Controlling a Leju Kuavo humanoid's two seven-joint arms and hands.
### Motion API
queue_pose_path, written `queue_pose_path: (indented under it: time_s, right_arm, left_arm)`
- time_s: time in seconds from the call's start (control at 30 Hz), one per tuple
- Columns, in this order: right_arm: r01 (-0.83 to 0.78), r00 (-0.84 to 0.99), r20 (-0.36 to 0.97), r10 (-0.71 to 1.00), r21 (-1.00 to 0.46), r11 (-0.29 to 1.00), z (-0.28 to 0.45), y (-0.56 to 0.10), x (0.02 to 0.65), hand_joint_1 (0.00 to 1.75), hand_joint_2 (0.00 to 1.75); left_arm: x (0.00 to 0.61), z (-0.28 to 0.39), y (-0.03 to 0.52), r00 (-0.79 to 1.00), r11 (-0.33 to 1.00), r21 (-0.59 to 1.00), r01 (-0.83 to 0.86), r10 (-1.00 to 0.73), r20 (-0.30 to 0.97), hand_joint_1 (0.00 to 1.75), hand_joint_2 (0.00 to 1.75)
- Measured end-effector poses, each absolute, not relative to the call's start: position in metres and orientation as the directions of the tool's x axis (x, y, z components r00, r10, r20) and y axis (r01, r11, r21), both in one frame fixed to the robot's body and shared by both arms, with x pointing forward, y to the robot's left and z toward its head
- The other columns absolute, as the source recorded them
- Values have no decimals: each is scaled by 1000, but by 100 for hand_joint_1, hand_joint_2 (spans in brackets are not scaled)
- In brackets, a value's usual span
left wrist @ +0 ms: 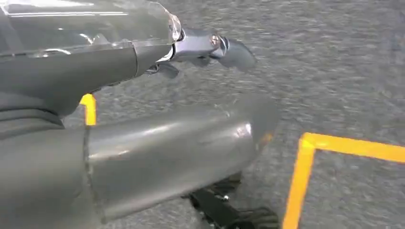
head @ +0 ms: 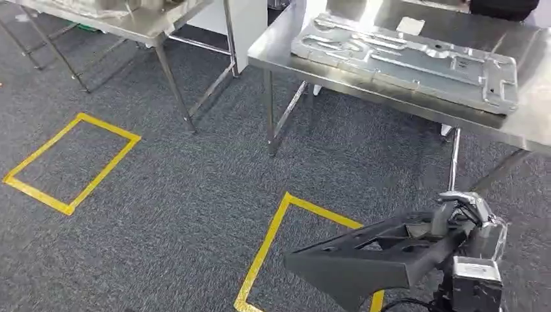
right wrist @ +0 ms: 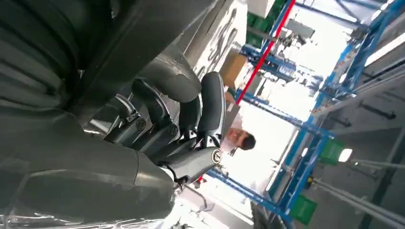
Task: Take the parts from the cabinet and place them on the table.
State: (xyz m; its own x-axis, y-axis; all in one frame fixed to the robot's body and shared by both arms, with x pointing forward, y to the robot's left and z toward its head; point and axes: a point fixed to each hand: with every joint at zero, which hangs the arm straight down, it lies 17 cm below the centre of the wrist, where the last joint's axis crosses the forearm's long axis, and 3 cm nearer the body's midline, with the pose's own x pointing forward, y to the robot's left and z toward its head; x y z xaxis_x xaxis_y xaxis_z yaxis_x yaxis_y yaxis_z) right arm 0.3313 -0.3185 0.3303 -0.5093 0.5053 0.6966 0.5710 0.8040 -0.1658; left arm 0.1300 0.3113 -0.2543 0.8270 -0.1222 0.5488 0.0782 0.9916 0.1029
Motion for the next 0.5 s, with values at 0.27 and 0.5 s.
queue_pose_path:
  time_s: [0.27, 0.5]
  right_arm:
    - [563, -515, 696, 500, -166, 810, 332, -317, 334, 175, 175]
    - [560, -513, 700, 497, -167, 812, 332, -317, 335, 175, 175]
  left_arm:
    - [129, -255, 311, 828, 992, 99, 77, -119, 548, 0, 0]
    - [128, -255, 310, 829, 993, 95, 77, -116, 546, 0, 0]
